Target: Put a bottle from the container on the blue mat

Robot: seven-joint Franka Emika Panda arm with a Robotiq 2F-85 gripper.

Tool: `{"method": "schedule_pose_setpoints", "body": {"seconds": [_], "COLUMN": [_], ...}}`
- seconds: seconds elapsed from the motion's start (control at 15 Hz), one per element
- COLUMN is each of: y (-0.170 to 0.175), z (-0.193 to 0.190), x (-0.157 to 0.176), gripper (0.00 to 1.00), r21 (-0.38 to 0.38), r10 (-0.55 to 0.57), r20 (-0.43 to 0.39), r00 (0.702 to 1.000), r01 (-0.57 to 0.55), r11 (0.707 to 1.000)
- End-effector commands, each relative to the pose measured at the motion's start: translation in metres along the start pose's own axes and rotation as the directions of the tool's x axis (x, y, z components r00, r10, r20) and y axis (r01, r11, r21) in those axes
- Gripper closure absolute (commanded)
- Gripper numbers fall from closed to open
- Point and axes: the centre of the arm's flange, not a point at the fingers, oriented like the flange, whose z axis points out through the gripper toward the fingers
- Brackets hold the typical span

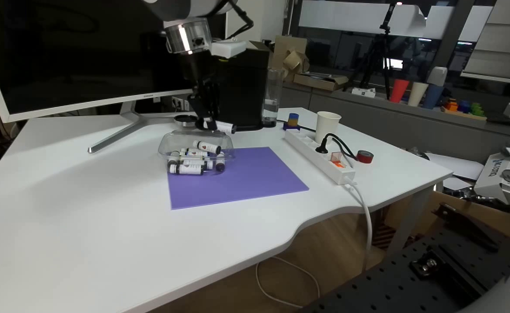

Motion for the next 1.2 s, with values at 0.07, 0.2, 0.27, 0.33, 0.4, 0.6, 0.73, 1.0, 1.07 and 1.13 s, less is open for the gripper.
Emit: {"method": "schedule_pose_setpoints", "body": {"seconds": [0.07, 0.2, 0.27, 0.33, 0.4, 0.6, 0.73, 1.0, 1.07, 1.13], "y": [0.013, 0.026, 0.031, 0.035, 0.038, 0.039, 0.036, 0.035, 0.036, 0.036], "z": [0.002, 0.021, 0.03, 0.039, 0.046, 0.066, 0.076, 0.09, 0.093, 0.095], "x": [-0.068, -0.08, -0.084, -0.087, -0.086, -0.077, -0.067, -0.059, -0.06, -0.06], "gripper": [0.93, 0.93, 0.93, 0.93, 0.93, 0.93, 0.93, 0.93, 0.93, 0.93], "r21": [0.025, 0.043, 0.052, 0.07, 0.084, 0.111, 0.119, 0.131, 0.132, 0.132], "r10": [0.153, 0.192, 0.214, 0.229, 0.245, 0.266, 0.275, 0.301, 0.306, 0.311], "r20": [0.02, 0.04, 0.05, 0.054, 0.053, 0.036, 0.021, 0.014, 0.018, 0.022], "r00": [0.988, 0.981, 0.976, 0.972, 0.968, 0.963, 0.961, 0.954, 0.952, 0.95], "r01": [-0.154, -0.194, -0.216, -0.233, -0.249, -0.269, -0.275, -0.3, -0.306, -0.312], "r11": [0.988, 0.98, 0.975, 0.97, 0.965, 0.957, 0.954, 0.945, 0.943, 0.941]}}
